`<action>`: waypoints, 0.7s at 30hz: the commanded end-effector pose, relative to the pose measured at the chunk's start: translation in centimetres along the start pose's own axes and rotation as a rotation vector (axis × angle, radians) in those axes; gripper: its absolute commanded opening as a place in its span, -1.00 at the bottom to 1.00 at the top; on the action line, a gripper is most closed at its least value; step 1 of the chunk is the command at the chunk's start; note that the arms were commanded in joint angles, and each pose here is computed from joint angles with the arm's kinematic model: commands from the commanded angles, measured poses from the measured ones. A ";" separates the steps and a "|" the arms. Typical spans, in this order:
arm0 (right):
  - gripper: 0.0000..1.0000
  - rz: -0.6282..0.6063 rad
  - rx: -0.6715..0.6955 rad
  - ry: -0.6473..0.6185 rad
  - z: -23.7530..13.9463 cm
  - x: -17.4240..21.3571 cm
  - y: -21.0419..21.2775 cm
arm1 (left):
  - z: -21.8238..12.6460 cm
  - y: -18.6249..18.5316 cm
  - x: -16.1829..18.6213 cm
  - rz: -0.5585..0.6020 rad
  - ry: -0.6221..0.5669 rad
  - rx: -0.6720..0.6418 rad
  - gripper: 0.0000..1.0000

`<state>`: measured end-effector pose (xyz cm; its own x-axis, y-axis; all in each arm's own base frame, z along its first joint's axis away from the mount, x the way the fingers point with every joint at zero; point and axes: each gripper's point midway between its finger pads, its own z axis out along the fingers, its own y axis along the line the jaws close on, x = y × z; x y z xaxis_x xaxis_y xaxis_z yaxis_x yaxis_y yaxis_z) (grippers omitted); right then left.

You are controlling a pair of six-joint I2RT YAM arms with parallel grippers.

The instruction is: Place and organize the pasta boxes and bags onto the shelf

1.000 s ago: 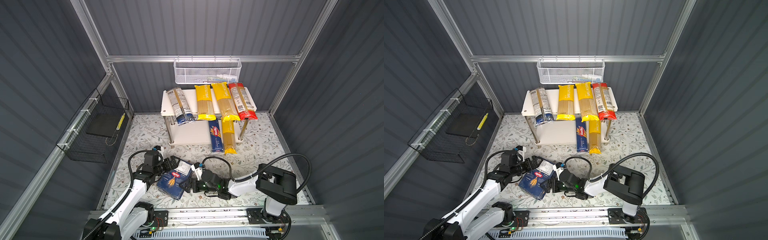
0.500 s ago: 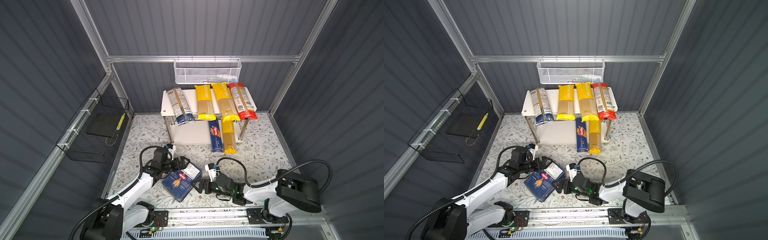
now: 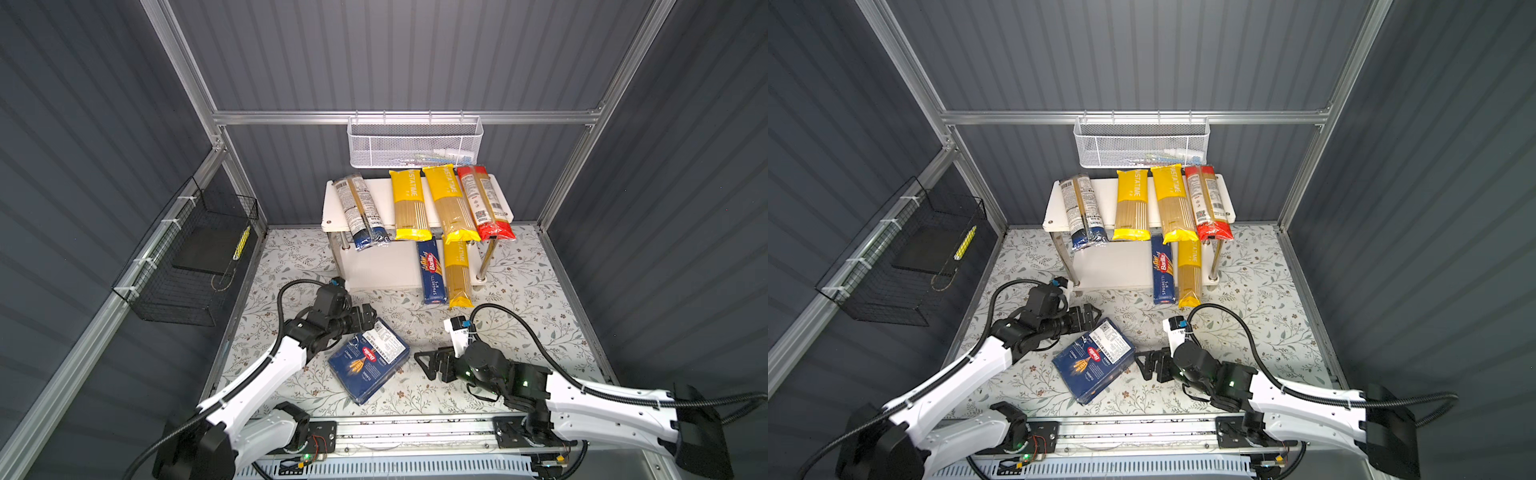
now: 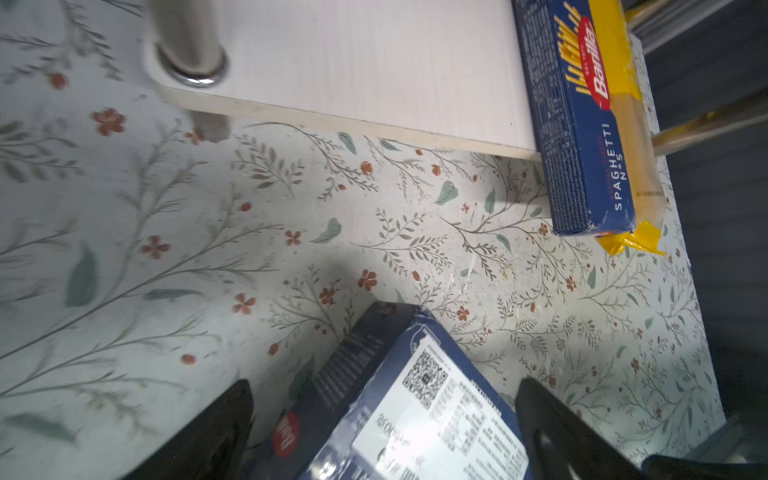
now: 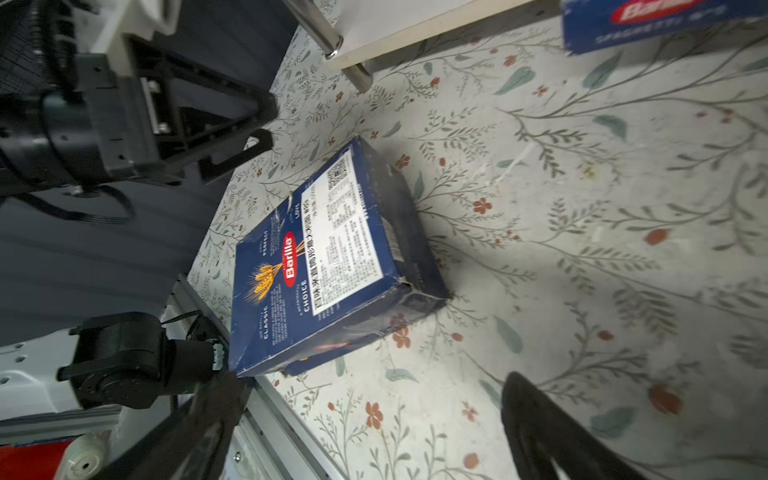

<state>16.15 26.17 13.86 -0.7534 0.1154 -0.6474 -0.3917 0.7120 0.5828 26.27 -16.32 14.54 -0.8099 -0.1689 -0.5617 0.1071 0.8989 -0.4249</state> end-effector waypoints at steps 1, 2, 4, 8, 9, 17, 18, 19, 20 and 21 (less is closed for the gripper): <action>0.98 -0.108 0.062 0.093 -0.9 0.9 -1.8 | -2.1 3.5 3.5 -0.117 0.058 -0.123 0.99; 0.98 -0.119 0.055 0.102 -0.9 0.7 -1.8 | -2.4 3.7 4.4 -0.155 0.064 -0.108 0.99; 0.98 -0.137 0.052 0.104 -0.8 -0.1 -1.6 | -3.0 3.8 5.5 -0.203 0.069 -0.082 0.99; 0.98 -0.173 0.036 0.128 -0.3 -1.2 -1.1 | -4.5 6.0 7.2 -0.264 0.055 -0.150 0.99; 0.98 -0.178 0.027 0.133 0.0 -1.4 -0.9 | -5.1 6.9 7.5 -0.267 0.051 -0.190 0.99; 0.98 -0.230 -0.086 0.242 3.6 -1.9 1.4 | -6.2 9.2 10.4 -0.323 0.089 -0.269 0.99; 0.98 -0.235 -0.091 0.252 4.0 -1.8 1.5 | -6.3 9.1 10.7 -0.331 0.092 -0.257 0.99; 0.98 -0.244 -0.093 0.264 4.6 -1.9 1.7 | -6.2 9.0 10.9 -0.341 0.093 -0.237 0.99; 0.98 -0.251 -0.093 0.282 5.1 -1.7 1.7 | -6.1 8.6 11.2 -0.353 0.093 -0.201 0.99; 0.98 -0.257 -0.093 0.294 5.4 -1.7 1.8 | -6.0 8.2 11.4 -0.359 0.096 -0.167 0.99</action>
<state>19.62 29.41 12.27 -0.7732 -0.2230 -0.5937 -0.5558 0.6889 0.4652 15.93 -8.15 9.94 -0.8107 -0.4335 -0.3935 -0.2569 0.8674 -0.4262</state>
